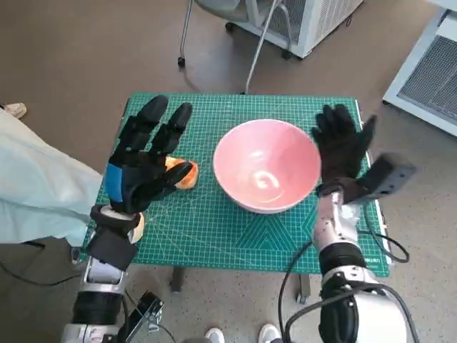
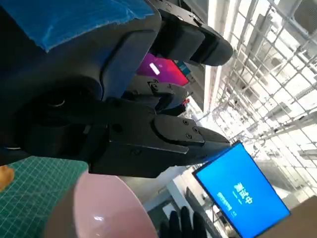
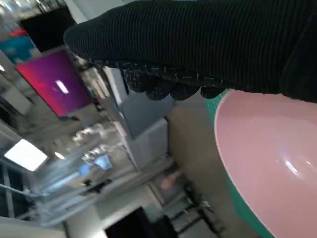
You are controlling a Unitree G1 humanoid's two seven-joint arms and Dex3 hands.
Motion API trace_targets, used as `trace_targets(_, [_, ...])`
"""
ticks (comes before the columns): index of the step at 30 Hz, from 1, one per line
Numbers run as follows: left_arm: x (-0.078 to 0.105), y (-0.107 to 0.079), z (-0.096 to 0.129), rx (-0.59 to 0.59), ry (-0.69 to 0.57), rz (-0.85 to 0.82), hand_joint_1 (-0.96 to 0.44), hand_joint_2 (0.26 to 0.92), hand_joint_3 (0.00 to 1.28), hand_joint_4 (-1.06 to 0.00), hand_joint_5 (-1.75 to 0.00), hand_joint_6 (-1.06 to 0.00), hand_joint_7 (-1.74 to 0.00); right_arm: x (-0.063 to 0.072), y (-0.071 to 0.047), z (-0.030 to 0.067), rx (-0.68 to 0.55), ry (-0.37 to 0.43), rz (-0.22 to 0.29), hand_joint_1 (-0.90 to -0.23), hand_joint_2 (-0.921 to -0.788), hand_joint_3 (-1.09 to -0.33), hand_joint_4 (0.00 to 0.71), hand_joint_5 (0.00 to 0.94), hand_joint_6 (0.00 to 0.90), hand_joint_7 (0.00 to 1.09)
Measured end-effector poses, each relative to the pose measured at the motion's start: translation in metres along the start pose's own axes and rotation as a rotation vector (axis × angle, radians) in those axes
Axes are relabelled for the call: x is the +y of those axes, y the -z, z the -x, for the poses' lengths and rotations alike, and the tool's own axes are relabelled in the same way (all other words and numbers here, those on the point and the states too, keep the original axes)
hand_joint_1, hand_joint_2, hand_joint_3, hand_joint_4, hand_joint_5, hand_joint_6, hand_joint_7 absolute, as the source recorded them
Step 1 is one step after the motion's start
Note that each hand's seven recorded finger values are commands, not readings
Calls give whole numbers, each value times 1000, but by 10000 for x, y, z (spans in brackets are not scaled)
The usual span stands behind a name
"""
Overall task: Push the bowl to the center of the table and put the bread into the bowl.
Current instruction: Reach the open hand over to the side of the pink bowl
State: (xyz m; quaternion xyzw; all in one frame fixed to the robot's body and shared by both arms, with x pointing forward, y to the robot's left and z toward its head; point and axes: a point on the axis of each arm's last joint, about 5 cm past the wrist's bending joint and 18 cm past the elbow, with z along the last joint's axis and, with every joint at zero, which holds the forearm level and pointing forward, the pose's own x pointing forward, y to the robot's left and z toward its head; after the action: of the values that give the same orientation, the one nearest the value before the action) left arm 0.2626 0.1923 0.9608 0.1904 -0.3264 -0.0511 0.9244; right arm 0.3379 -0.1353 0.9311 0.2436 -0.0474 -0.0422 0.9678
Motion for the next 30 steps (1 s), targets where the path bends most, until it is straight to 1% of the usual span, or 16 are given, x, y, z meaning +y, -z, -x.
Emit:
trace_targets(2, [2, -8, 9, 2, -2, -2, -128, 921, 122, -412, -5, -244, -568, 16, 14, 3, 13, -8, 14, -476, -921, -712, 366, 19, 198, 612])
trace_targets(4, [3, -15, 16, 5, -3, -2, -129, 921, 123, -413, -6, -232, -590, 24, 23, 5, 23, -12, 17, -476, -921, -712, 382, 26, 202, 615])
trace_targets(12, [18, -31, 25, 18, -16, -5, -104, 921, 127, -413, -6, -194, -658, 66, 11, -17, 47, -12, 17, -471, -921, -702, 364, 14, 205, 621])
trace_targets(16, [24, -44, 37, 21, -20, -6, -88, 921, 129, -413, -6, -181, -690, 85, -17, -38, 48, -15, 28, -469, -921, -693, 369, 15, 207, 624])
trace_targets(22, [46, -48, 62, 36, -29, -7, -76, 921, 126, -412, -7, -158, -736, 79, -97, -76, 15, -29, 72, -463, -921, -689, 387, 22, 216, 637])
trace_targets(23, [53, -49, 64, 38, -31, -7, -72, 921, 126, -412, -7, -157, -739, 77, -110, -80, 6, -31, 77, -461, -921, -693, 388, 21, 210, 646])
trace_targets(24, [65, -52, 66, 41, -34, -8, -60, 920, 129, -412, -9, -135, -786, 74, -129, -86, -13, -35, 88, -453, -921, -718, 377, 10, 176, 688])
trace_targets(25, [68, -53, 65, 41, -34, -8, -60, 920, 129, -412, -9, -135, -786, 74, -134, -87, -17, -36, 90, -453, -921, -718, 377, 10, 176, 688])
trace_targets(26, [117, -64, 61, 41, -42, -16, -52, 919, 129, -411, -10, -129, -796, 66, -218, -116, -73, -48, 118, -457, -921, -723, 384, 13, 158, 682])
trace_targets(28, [153, -68, 57, 49, -37, -22, -46, 916, 128, -410, -11, -120, -814, 84, -271, -119, -149, -91, 179, -470, -921, -729, 391, 16, 141, 675])
trace_targets(30, [219, -72, 49, 63, -23, -44, -25, 905, 123, -404, -9, -95, -815, 117, -351, -125, -250, -150, 238, -492, -921, -730, 397, 18, 142, 677])
